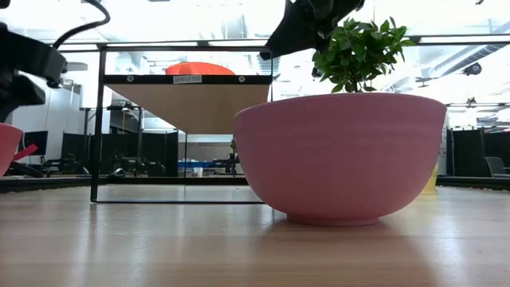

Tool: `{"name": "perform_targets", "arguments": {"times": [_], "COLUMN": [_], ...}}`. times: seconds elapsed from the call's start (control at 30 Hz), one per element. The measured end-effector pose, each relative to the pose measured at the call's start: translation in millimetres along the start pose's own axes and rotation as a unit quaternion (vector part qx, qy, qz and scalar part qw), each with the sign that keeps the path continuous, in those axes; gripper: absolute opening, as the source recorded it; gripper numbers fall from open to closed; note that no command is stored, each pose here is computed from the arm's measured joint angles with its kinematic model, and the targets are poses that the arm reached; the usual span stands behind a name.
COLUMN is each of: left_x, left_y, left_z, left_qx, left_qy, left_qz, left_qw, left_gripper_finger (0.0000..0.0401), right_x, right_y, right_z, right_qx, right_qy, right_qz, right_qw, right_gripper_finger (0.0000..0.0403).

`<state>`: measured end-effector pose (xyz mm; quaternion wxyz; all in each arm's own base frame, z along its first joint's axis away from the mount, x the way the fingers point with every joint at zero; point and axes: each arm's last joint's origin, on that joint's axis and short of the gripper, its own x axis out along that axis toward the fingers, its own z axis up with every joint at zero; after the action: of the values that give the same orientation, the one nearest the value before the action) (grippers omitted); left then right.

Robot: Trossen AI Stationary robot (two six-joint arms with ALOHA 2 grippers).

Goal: Place and stack bowls onto a shelf
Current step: Stack the orange bowl on top of the dark green bowl on the shelf

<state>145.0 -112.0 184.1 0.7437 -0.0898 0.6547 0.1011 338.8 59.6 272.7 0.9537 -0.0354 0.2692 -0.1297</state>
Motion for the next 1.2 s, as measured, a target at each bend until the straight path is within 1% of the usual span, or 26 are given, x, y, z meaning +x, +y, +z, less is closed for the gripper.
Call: {"name": "perform_targets", "arguments": {"times": [0.1, 0.2, 0.23, 0.27, 0.37, 0.47, 0.63, 0.7, 0.8, 0.87, 0.9, 0.97, 1.03, 1.1, 1.13, 1.2], "left_x": [4, 1, 1, -1, -7, -22, -67, -92, -131, -154, -165, -185, -202, -218, -225, -238], "left_y": [-1, -2, -2, -3, -4, -6, -4, -2, 7, 17, 25, 41, 55, 70, 77, 92], "left_z": [0, 1, 1, 1, 3, 6, 11, 14, 16, 17, 18, 20, 23, 26, 28, 30], "left_qx": [0.0, 0.001, 0.002, 0.002, 0.003, 0.017, 0.029, 0.026, 0.014, -0.006, -0.025, -0.085, -0.144, -0.202, -0.227, -0.261], "left_qy": [0.002, 0.002, 0.001, 0.001, 0.002, 0.001, -0.012, -0.041, -0.117, -0.188, -0.231, -0.316, -0.382, -0.426, -0.436, -0.448], "left_qz": [-0.006, -0.008, -0.01, -0.011, -0.012, -0.01, -0.016, -0.035, -0.065, -0.054, -0.034, 0.005, 0.027, 0.043, 0.046, 0.06], "left_qw": [1.0, 1.0, 1.0, 1.0, 1.0, 1.0, 0.999, 0.998, 0.991, 0.981, 0.972, 0.945, 0.912, 0.881, 0.87, 0.853], "left_gripper_finger": [0.0105, 0.0038, 0.002, 0.0011, 0.0004, 0.0001, 0.0, 0.0, 0.0, 0.0, 0.0, 0.0, 0.0, 0.0, 0.0, 0.0], "right_x": [0, 0, 0, 0, 0, -2, -7, -10, -19, -26, -31, -39, -48, -56, -60, -68], "right_y": [1, 1, 1, 1, 1, 4, 14, 19, 26, 29, 31, 34, 36, 37, 37, 36], "right_z": [0, 0, 0, 0, 0, 0, -2, -5, -10, -13, -13, -16, -18, -20, -21, -25], "right_qx": [0.004, 0.005, 0.005, 0.005, 0.007, 0.005, -0.008, -0.018, -0.035, -0.043, -0.043, -0.052, -0.059, -0.063, -0.064, -0.061], "right_qy": [0.0, 0.0, 0.0, 0.0, -0.001, -0.001, 0.0, 0.01, 0.029, 0.041, 0.045, 0.056, 0.063, 0.062, 0.06, 0.055], "right_qz": [0.001, 0.001, 0.001, 0.001, 0.001, 0.005, 0.019, 0.025, 0.036, 0.043, 0.046, 0.053, 0.06, 0.067, 0.071, 0.077], "right_qw": [1.0, 1.0, 1.0, 1.0, 1.0, 1.0, 1.0, 0.999, 0.998, 0.997, 0.997, 0.996, 0.994, 0.994, 0.994, 0.994], "right_gripper_finger": [0.0009, 0.0009, 0.0009, 0.0009, 0.0009, 0.0009, 0.0009, 0.0009, 0.0009, 0.0009, 0.0009, 0.0009, 0.0009, 0.0009, 0.0009, 0.0009]}}
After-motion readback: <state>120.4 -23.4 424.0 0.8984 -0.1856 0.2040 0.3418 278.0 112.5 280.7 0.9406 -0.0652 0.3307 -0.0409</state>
